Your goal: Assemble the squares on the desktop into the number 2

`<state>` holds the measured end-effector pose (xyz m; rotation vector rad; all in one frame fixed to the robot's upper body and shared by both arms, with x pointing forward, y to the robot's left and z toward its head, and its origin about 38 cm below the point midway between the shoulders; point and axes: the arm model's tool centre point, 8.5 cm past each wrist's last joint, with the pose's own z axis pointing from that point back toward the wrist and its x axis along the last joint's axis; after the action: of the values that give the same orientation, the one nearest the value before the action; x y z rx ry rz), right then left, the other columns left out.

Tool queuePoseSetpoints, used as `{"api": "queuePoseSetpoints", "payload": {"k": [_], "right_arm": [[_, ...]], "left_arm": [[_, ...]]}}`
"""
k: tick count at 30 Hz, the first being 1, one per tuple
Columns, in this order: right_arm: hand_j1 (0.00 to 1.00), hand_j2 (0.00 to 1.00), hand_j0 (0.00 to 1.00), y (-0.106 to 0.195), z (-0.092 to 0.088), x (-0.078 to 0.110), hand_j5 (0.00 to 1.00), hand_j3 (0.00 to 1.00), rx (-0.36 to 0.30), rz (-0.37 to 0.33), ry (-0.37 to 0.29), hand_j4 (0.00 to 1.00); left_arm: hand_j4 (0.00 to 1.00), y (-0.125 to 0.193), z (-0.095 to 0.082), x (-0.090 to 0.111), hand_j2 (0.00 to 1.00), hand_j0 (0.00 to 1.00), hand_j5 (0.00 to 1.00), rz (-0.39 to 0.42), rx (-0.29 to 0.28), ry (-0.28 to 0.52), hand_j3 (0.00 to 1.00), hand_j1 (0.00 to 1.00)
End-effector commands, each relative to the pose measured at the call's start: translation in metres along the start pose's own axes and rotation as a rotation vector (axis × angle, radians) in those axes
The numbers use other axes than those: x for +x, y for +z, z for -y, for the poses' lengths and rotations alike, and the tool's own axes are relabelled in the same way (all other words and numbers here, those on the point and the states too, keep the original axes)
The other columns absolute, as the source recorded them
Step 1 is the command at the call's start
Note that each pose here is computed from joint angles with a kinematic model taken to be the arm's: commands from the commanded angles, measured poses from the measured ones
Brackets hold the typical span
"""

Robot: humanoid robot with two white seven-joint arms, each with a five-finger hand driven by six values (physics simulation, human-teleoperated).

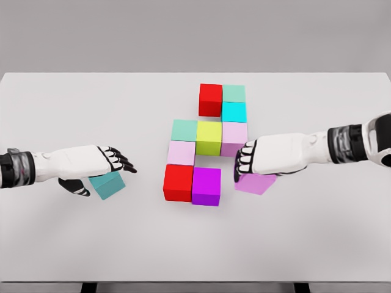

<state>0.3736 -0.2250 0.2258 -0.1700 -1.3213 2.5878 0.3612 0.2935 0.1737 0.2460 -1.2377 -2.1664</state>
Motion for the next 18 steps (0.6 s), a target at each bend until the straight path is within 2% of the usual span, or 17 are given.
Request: {"api": "queuePoseSetpoints", "payload": {"k": [1,3,10,15,18], "right_arm": [[0.48,0.48,0.48,-0.003,0.001,0.0,0.48,0.48,0.0,0.001,0.003,0.48],[0.48,0.48,0.48,-0.009,0.002,0.003,0.48,0.48,-0.005,0.016,0.006,0.48],[0.48,0.48,0.48,-0.011,0.002,0.002,0.48,0.48,0.02,0.006,0.036,0.48],[0.48,0.48,0.48,-0.024,0.003,0.008,0.48,0.48,0.022,0.042,0.043,0.48],[0.53,0.53,0.53,-0.023,0.006,0.007,0.53,0.53,0.021,0.037,0.051,0.53]], "left_arm": [[0.96,-0.001,0.0,0.0,0.96,0.96,0.96,-0.001,0.001,0.003,0.96,0.96],[0.95,-0.003,0.0,0.001,0.95,0.95,0.95,0.003,0.005,0.004,0.95,0.95],[0.92,-0.006,0.001,0.001,0.92,0.92,0.92,0.002,0.006,0.002,0.92,0.92],[0.76,-0.009,0.004,0.003,0.76,0.76,0.76,0.011,-0.003,0.004,0.76,0.76],[0.66,-0.008,0.004,0.003,0.66,0.66,0.66,0.013,-0.004,0.005,0.66,0.66]]}}
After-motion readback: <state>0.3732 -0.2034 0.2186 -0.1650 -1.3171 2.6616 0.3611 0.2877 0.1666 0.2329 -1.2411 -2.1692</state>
